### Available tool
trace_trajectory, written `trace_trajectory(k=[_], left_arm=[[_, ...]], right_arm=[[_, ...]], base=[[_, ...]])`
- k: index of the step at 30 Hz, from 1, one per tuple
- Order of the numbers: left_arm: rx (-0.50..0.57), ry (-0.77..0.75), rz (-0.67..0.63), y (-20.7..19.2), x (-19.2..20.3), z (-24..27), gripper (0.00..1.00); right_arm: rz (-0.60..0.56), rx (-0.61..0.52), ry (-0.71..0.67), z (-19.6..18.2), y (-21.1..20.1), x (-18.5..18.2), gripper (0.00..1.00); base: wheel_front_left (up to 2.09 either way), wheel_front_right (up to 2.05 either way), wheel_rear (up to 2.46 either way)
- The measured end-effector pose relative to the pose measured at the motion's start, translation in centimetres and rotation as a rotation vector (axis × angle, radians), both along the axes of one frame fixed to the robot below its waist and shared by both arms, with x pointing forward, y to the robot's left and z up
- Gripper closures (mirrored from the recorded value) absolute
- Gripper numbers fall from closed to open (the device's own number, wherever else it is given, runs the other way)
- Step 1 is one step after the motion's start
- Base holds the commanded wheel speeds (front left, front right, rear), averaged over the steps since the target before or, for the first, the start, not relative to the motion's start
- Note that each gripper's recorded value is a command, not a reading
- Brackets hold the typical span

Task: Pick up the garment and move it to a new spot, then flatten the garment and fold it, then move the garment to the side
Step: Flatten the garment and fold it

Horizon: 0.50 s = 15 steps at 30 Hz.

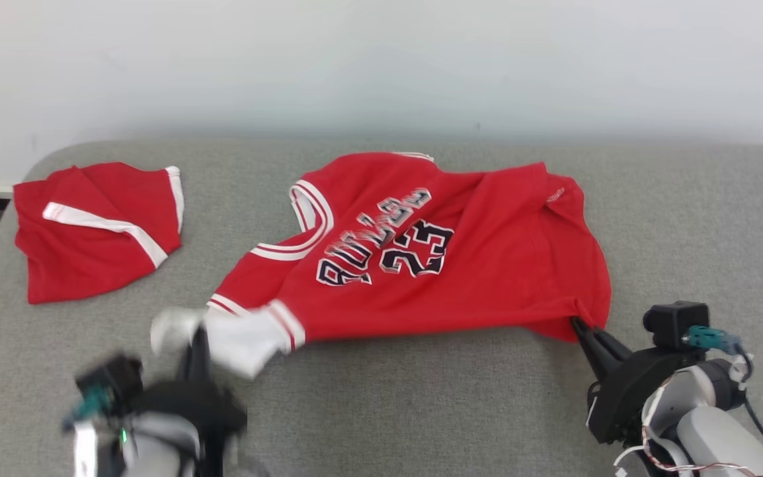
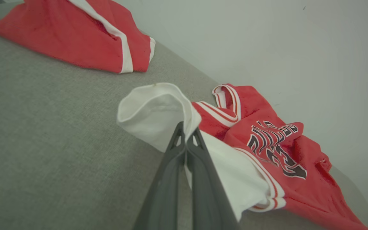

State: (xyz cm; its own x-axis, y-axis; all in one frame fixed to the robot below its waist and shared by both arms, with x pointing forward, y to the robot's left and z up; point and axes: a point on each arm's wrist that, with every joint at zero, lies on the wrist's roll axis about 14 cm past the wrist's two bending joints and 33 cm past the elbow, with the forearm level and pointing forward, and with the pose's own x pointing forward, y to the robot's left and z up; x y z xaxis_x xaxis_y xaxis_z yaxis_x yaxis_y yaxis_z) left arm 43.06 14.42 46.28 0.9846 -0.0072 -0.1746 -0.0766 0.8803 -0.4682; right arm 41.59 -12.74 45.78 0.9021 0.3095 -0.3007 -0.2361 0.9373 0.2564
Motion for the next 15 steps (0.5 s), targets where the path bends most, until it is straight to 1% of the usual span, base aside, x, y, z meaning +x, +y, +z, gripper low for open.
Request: trace_trajectory(k=[2, 4, 12, 13, 14, 15], left_arm=[[0.011, 0.077, 0.001, 0.2, -2.2, -2.7, 1.0], [0.009, 0.117, -0.008, 0.0, -3.5, -4.1, 1.0], [0.01, 0.166, -0.039, -1.2, -5.9, -5.7, 1.0], [0.006, 0.173, -0.037, -1.2, -6.3, -5.9, 0.92], [0.0, 0.181, -0.034, -1.2, -6.7, -6.1, 0.56], [0.0, 0.186, -0.038, -1.3, -7.0, -6.3, 0.2]], right_arm=[[0.012, -0.01, 0.01, -0.2, 0.5, -0.2, 1.0], [0.021, -0.03, 0.018, -0.5, 0.6, -0.5, 1.0], [0.106, -0.165, 0.1, -3.0, 0.0, -3.0, 1.0], [0.115, -0.178, 0.111, -3.4, -0.1, -3.4, 1.0], [0.124, -0.193, 0.125, -3.7, -0.2, -3.9, 1.0], [0.133, -0.205, 0.134, -4.0, -0.2, -4.2, 0.85]], base=[[0.0, 0.0, 0.0], [0.0, 0.0, 0.0], [0.0, 0.0, 0.0], [0.0, 0.0, 0.0], [0.0, 0.0, 0.0], [0.0, 0.0, 0.0]])
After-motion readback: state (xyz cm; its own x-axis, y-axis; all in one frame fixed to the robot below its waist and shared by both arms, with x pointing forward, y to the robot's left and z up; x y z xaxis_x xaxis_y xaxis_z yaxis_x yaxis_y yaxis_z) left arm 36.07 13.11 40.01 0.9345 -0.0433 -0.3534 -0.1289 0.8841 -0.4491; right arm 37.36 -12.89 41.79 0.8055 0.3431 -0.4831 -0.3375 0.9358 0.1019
